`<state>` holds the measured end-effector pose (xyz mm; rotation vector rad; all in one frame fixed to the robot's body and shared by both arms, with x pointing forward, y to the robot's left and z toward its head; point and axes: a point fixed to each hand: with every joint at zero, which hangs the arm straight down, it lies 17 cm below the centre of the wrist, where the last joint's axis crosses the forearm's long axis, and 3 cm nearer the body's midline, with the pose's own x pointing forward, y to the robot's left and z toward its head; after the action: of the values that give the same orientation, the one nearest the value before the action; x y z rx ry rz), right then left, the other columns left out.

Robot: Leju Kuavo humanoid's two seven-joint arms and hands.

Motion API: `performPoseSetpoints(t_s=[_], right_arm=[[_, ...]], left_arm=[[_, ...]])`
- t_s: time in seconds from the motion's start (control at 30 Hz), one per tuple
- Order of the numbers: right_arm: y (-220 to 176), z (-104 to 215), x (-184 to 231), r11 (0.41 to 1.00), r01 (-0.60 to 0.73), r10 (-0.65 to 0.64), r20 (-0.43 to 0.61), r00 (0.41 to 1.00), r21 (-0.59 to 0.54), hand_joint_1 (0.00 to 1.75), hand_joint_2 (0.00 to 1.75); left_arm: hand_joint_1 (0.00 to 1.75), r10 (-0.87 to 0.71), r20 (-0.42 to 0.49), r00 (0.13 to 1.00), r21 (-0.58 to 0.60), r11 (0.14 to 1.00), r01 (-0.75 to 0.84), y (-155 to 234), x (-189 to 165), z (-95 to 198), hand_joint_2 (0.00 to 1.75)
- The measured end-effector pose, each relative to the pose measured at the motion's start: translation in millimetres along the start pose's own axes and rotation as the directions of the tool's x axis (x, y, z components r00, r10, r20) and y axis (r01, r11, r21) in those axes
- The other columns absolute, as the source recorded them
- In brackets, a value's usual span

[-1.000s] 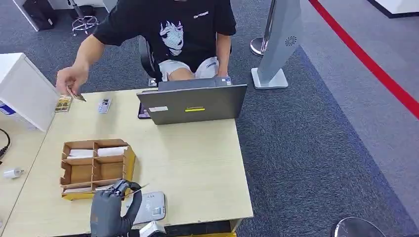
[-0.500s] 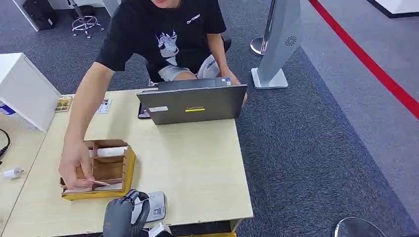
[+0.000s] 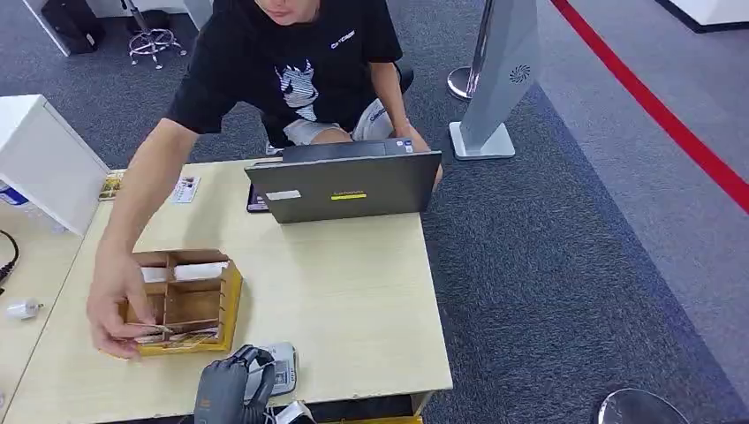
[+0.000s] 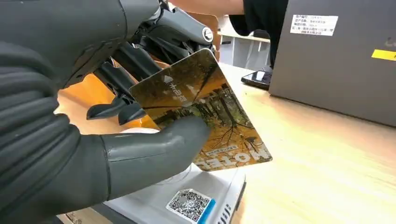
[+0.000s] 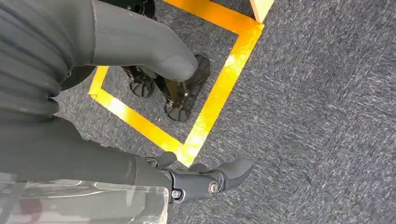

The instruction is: Pass the card to the sensor for recognition and then transmit it.

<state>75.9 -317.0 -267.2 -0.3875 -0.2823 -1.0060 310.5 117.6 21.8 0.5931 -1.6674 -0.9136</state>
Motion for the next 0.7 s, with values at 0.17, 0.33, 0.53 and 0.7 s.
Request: performPoseSetpoints(t_s=[0.17, 0.33, 0.53, 0.7], right_arm=[[0.6, 0.1, -0.1, 1.0, -0.01, 0.01, 0.001, 1.0, 0.004, 0.0, 1.75], [1.9, 0.3, 0.4, 1.0, -0.024, 0.024, 0.006, 1.0, 0.011, 0.0, 1.75], [5.0, 0.6, 0.8, 0.999, -0.037, 0.037, 0.009, 0.999, 0.029, 0.0, 1.75], [6.4, 0.9, 0.4, 0.998, -0.058, 0.057, 0.011, 0.998, 0.037, 0.0, 1.75]], left_arm=[[1.75, -0.014, 0.004, 1.0, 0.008, 1.0, 0.014, 1.9, 0.1, -0.3, 1.75], [1.75, -0.053, 0.032, 0.998, 0.05, 0.997, 0.052, 18.6, 5.5, -5.3, 1.75], [1.75, -0.129, 0.088, 0.988, 0.155, 0.981, 0.115, 65.1, 19.2, -19.2, 1.75], [1.75, -0.217, 0.117, 0.969, 0.25, 0.951, 0.182, 109.5, 26.0, -30.9, 1.75]])
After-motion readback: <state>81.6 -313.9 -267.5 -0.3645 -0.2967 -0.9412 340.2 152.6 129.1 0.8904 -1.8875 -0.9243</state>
